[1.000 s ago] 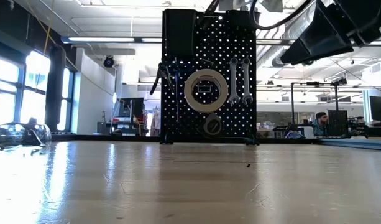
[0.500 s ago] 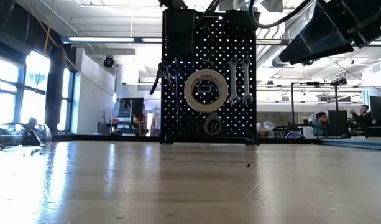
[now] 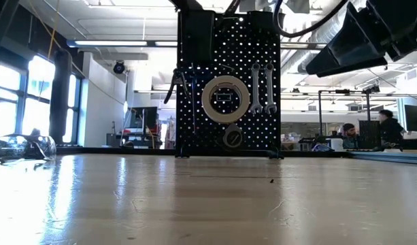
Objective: Hang tools onto peg board
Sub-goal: Put the gray allen hex keys into the left black bin on the peg board, then move the transparent safety glass to the center of the table
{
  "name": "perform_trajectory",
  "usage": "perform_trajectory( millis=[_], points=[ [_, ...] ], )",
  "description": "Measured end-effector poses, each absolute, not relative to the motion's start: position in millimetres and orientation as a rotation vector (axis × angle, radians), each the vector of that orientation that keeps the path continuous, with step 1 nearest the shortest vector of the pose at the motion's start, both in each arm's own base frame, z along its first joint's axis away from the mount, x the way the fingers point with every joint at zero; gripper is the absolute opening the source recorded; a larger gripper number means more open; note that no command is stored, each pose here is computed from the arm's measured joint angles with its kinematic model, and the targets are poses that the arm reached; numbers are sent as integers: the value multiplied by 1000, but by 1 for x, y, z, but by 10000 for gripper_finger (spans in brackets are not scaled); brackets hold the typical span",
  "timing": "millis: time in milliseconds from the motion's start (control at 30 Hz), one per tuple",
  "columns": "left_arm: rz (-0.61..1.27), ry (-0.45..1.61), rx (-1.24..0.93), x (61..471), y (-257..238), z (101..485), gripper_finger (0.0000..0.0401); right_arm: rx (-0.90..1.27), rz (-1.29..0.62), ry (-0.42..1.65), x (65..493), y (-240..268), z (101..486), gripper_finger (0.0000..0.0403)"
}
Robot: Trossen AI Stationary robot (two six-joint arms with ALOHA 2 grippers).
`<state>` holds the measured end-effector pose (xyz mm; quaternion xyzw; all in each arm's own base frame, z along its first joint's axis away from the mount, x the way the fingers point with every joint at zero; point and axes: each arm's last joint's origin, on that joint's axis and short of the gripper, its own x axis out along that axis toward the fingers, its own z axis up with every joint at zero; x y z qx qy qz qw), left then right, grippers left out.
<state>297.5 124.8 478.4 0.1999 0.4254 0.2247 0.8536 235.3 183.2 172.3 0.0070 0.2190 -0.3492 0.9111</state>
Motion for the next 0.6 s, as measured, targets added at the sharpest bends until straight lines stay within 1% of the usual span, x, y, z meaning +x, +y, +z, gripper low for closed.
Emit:
perform_trajectory(
  millis=[100,200,467,600],
  points=[
    [465,892,428,298,125,479,53,20,-719,448,235,183,170,204],
    [466,882,434,298,125,479,70,23,-718,447,235,183,170,204],
    [495,888,444,298,126,480,148,24,-718,446,235,183,170,204],
    [526,877,456,295,125,484,176,27,-717,444,235,183,171,204]
  ],
)
